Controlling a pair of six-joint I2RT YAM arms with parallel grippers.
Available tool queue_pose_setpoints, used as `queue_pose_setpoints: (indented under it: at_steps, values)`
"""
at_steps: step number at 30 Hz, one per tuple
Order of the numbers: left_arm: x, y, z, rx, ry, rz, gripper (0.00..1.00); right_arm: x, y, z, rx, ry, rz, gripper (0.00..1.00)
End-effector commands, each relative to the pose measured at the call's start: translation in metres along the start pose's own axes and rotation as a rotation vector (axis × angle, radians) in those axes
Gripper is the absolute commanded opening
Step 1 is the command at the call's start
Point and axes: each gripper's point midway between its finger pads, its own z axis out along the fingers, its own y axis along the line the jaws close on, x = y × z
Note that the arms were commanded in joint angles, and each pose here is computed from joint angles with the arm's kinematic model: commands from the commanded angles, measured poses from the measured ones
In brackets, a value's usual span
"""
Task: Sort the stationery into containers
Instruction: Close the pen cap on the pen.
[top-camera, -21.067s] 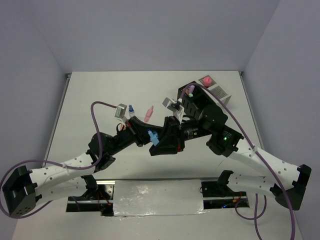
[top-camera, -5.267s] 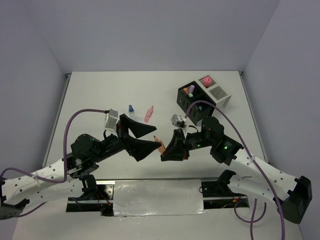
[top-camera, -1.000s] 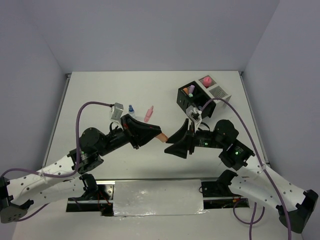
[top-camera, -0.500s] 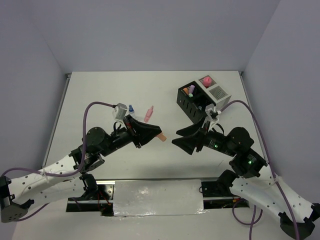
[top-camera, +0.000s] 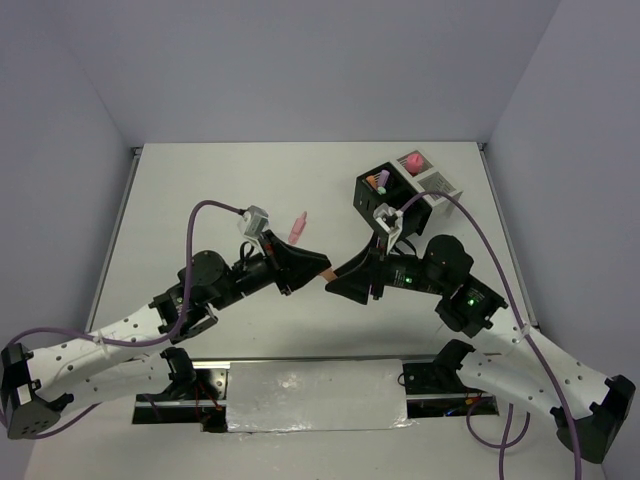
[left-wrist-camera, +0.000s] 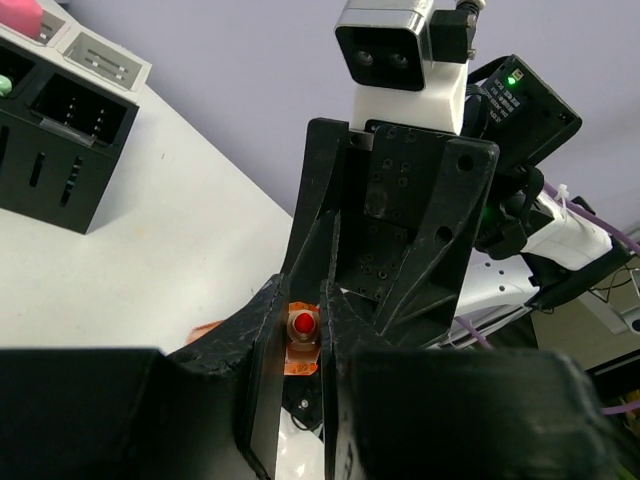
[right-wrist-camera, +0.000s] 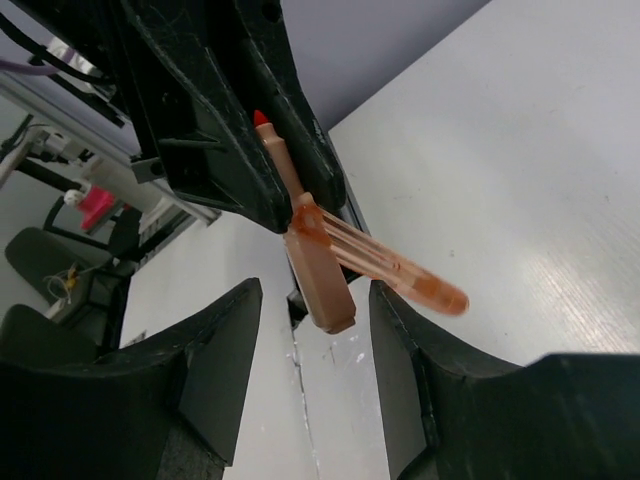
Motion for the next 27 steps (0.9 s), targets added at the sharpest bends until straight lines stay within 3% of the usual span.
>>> queue_pose_setpoints:
  at_steps: [1, 4, 13, 16, 17, 18, 19, 21, 22, 25, 27]
  values:
    - [-0.021, -0.02, 0.001, 0.076, -0.062, -0.002, 0.0, -0.029, 0.032, -0.003, -0.105, -0.074, -0.054, 0.54]
    - [-0.015, -0.02, 0.002, 0.09, -0.043, -0.006, 0.0, -0.034, 0.035, -0.003, -0.113, -0.089, -0.062, 0.42]
    - [0.002, -0.016, 0.009, 0.105, 0.004, -0.044, 0.0, -0.04, 0.039, 0.006, -0.148, -0.082, -0.035, 0.45]
    - [0.004, -0.011, 0.01, 0.071, 0.019, -0.047, 0.01, -0.04, 0.037, 0.007, -0.138, -0.084, -0.037, 0.23]
    - [0.002, -0.009, 0.01, 0.053, 0.013, -0.046, 0.06, -0.041, 0.036, 0.006, -0.129, -0.09, -0.038, 0.16]
    - [-0.003, -0.01, 0.009, 0.048, 0.001, -0.04, 0.12, -0.04, 0.034, 0.006, -0.124, -0.089, -0.037, 0.14]
    - [-0.006, -0.01, 0.009, 0.043, -0.007, -0.036, 0.32, -0.039, 0.033, 0.005, -0.118, -0.088, -0.044, 0.12]
    - [-0.016, -0.009, 0.006, 0.011, -0.036, -0.032, 0.55, -0.039, 0.03, 0.005, -0.098, -0.089, -0.048, 0.07]
    - [-0.02, -0.01, 0.005, 0.007, -0.046, -0.028, 0.74, -0.038, 0.029, 0.004, -0.093, -0.09, -0.056, 0.0]
    - [-0.033, -0.017, 0.002, 0.002, -0.06, -0.011, 0.97, -0.036, 0.025, 0.004, -0.077, -0.085, -0.067, 0.0]
    - [-0.048, -0.014, -0.002, -0.054, -0.098, 0.0, 0.99, -0.036, 0.02, 0.003, -0.054, -0.089, -0.083, 0.0]
